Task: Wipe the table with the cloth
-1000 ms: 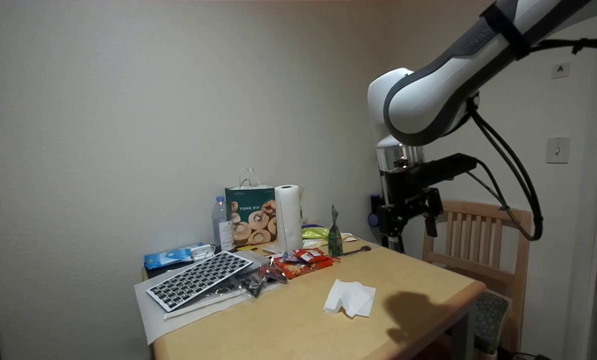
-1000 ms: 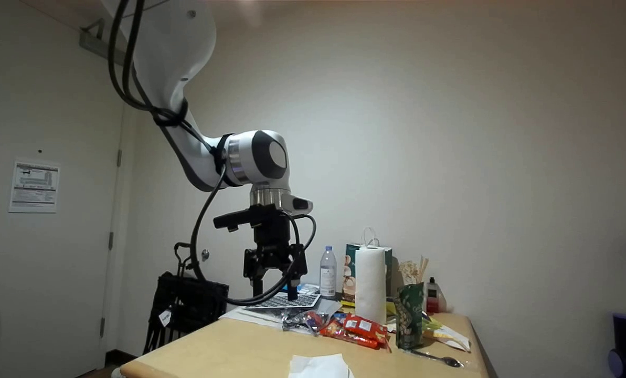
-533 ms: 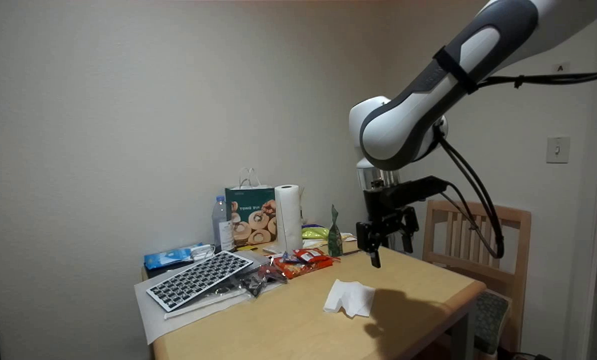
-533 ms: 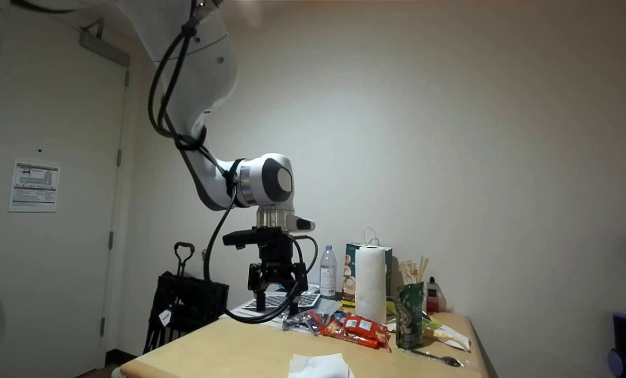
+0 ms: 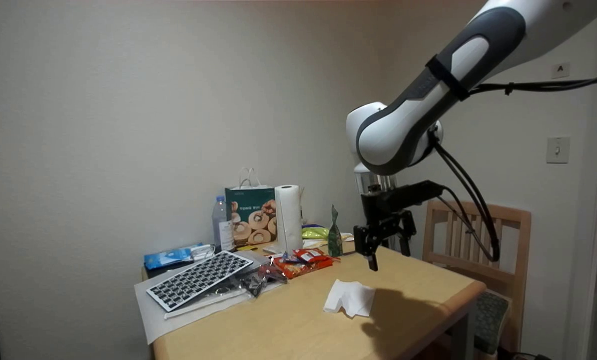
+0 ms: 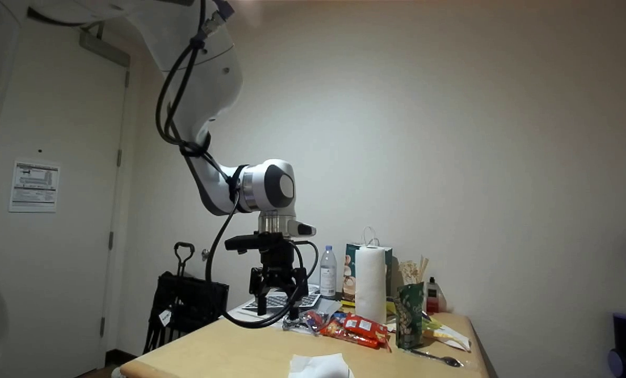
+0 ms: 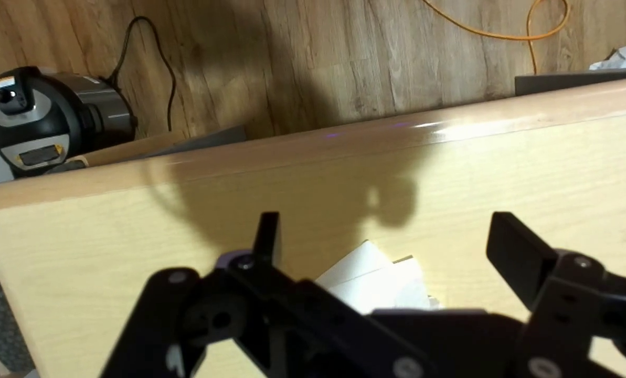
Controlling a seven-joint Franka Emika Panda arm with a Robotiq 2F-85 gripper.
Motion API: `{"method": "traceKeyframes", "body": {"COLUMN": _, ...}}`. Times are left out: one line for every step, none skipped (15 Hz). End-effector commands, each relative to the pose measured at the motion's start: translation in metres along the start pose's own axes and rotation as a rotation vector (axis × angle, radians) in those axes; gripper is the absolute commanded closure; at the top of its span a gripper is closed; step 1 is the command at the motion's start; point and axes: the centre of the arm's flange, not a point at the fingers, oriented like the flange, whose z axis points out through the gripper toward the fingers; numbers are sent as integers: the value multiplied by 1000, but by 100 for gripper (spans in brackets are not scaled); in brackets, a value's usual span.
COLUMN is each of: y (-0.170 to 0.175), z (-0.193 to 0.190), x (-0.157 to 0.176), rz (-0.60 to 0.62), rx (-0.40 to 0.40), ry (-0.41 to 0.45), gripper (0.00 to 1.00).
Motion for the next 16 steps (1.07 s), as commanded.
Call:
{"method": "traceKeyframes", "body": {"y": -9, "z": 20, "x": 23, "rz": 101, "rx": 58, "ry": 37, "gripper": 0}}
{"method": "traceKeyframes", "body": {"y": -9, "z": 27, "x": 30, "rz": 107, "rx": 54, "ry": 36, "gripper": 0}}
{"method": "traceKeyframes", "body": {"y": -10, "z": 34, "x": 36, "rz": 116, "rx": 49, "ry": 38, "gripper": 0}}
{"method": "traceKeyframes", "body": {"y": -11, "z": 40, "x": 44, "rz": 127, "rx": 47, "ry": 38, "gripper": 0}}
{"method": "traceKeyframes", "body": {"y": -11, "z": 46, "x": 52, "rz": 143, "rx": 46, "ry": 35, "gripper": 0}}
{"method": "traceKeyframes", "body": {"y": -10, "z": 51, "x": 58, "rz": 165, "rx": 45, "ry": 31, "gripper": 0}}
{"method": "traceKeyframes", "body": {"y": -7, "z": 54, "x": 63, "rz": 187, "rx": 47, "ry": 22, "gripper": 0}}
{"method": "traceKeyframes", "body": {"y": -2, "z": 54, "x": 64, "rz": 203, "rx": 49, "ry": 10, "gripper": 0}}
{"method": "traceKeyframes", "body": {"y": -3, "z": 53, "x": 52, "rz": 154, "rx": 37, "ry": 16, "gripper": 0}}
{"method": "traceKeyframes", "body": {"y": -1, "z": 56, "x": 57, "rz": 165, "rx": 37, "ry": 14, "gripper": 0}}
{"method": "traceKeyframes", "body": {"y": 0, "z": 57, "x": 60, "rz": 170, "rx": 37, "ry": 14, "gripper": 0}}
{"method": "traceKeyframes", "body": {"y": 1, "z": 57, "x": 62, "rz": 173, "rx": 37, "ry": 15, "gripper": 0}}
{"method": "traceKeyframes", "body": {"y": 1, "z": 57, "x": 62, "rz": 173, "rx": 38, "ry": 16, "gripper": 0}}
{"method": "traceKeyframes", "body": {"y": -4, "z": 59, "x": 71, "rz": 195, "rx": 53, "ry": 10, "gripper": 0}}
{"method": "traceKeyframes", "body": {"y": -7, "z": 60, "x": 79, "rz": 201, "rx": 64, "ry": 9, "gripper": 0}}
{"method": "traceKeyframes", "body": {"y": -10, "z": 63, "x": 91, "rz": 205, "rx": 74, "ry": 17, "gripper": 0}}
